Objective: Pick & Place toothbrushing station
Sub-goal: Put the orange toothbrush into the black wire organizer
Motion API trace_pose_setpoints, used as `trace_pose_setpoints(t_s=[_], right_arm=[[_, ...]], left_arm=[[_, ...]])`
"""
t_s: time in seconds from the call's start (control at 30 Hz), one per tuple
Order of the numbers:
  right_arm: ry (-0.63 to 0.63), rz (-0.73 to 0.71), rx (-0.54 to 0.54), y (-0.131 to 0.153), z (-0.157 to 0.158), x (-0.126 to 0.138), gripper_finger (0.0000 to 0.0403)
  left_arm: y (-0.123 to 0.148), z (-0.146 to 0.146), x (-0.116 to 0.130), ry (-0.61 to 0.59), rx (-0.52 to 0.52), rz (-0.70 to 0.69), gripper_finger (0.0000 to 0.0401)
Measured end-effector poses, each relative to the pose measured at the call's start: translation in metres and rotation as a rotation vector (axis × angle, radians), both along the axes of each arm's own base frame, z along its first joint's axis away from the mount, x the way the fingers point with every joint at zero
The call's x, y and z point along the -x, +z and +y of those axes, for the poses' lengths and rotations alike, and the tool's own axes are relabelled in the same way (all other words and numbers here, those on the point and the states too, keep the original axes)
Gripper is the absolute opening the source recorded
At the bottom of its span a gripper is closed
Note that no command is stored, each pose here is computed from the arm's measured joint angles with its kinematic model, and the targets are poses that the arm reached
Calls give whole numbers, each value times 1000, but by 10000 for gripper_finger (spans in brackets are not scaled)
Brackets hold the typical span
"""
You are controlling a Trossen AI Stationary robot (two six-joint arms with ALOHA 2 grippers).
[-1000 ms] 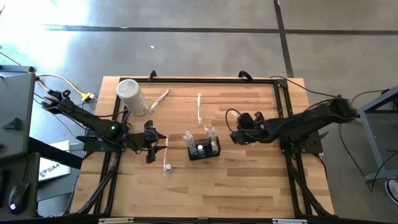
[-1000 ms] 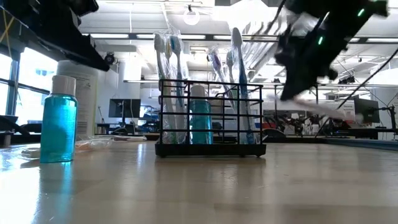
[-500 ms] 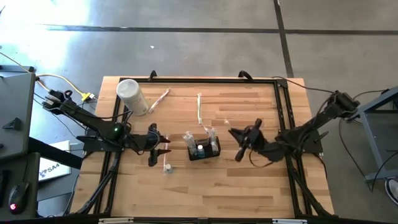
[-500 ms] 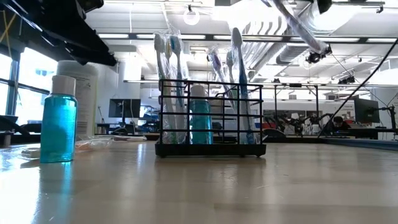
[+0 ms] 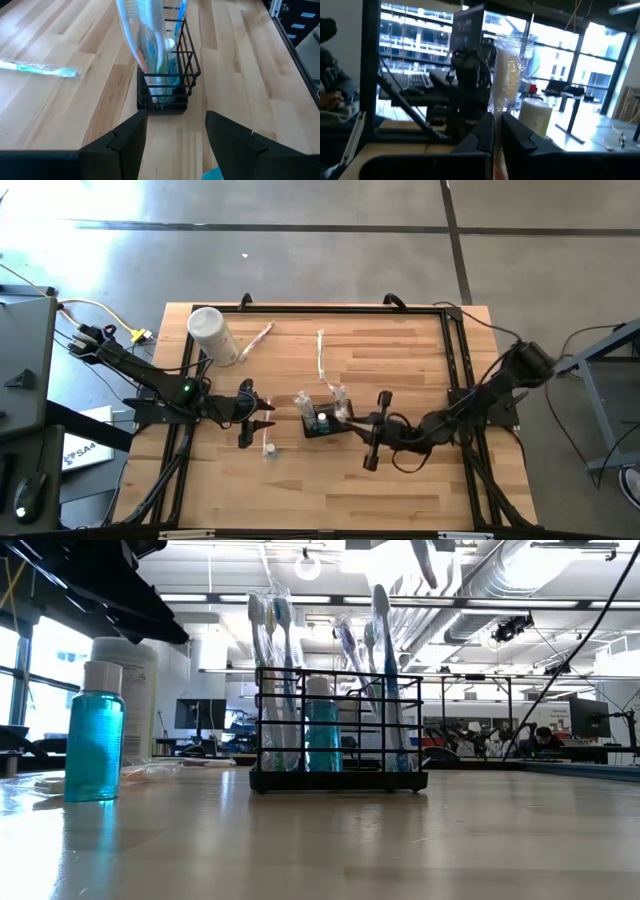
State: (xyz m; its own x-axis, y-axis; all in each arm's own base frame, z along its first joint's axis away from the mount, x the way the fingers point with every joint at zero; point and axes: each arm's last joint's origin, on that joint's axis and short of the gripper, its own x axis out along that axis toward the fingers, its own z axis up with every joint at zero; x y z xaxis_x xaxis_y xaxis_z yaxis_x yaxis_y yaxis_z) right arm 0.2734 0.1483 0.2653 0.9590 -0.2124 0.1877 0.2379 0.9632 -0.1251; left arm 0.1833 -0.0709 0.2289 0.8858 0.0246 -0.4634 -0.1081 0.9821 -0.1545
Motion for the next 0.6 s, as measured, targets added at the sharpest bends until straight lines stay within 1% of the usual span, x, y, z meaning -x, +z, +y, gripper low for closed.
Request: trace_pose_setpoints(t_s=[0.1, 0.2, 0.27, 0.33, 0.4, 0.43, 0.5, 0.6], right_arm=[[-4, -10, 3, -5, -4, -5, 8], [31, -33, -62, -18, -16, -4, 8], [35, -59, -106, -31, -26, 4, 8], [52, -120, -132, -41, -37, 16, 8], [126, -184, -129, -46, -46, 26, 8], [164, -184, -113, -50, -49, 29, 8], [180, -173, -106, -54, -53, 28, 8], [193, -182, -112, -53, -58, 25, 8]], left_arm=[[0, 0, 0, -3, 2, 0, 200], [0, 0, 0, -8, 5, 2, 200], [0, -1, 0, -19, 10, 4, 200], [0, -1, 0, -27, 15, 7, 200], [0, -1, 0, -39, 21, 9, 200], [0, -1, 0, -40, 21, 10, 200], [0, -1, 0, -39, 22, 8, 200], [1, -2, -1, -42, 20, -7, 200]])
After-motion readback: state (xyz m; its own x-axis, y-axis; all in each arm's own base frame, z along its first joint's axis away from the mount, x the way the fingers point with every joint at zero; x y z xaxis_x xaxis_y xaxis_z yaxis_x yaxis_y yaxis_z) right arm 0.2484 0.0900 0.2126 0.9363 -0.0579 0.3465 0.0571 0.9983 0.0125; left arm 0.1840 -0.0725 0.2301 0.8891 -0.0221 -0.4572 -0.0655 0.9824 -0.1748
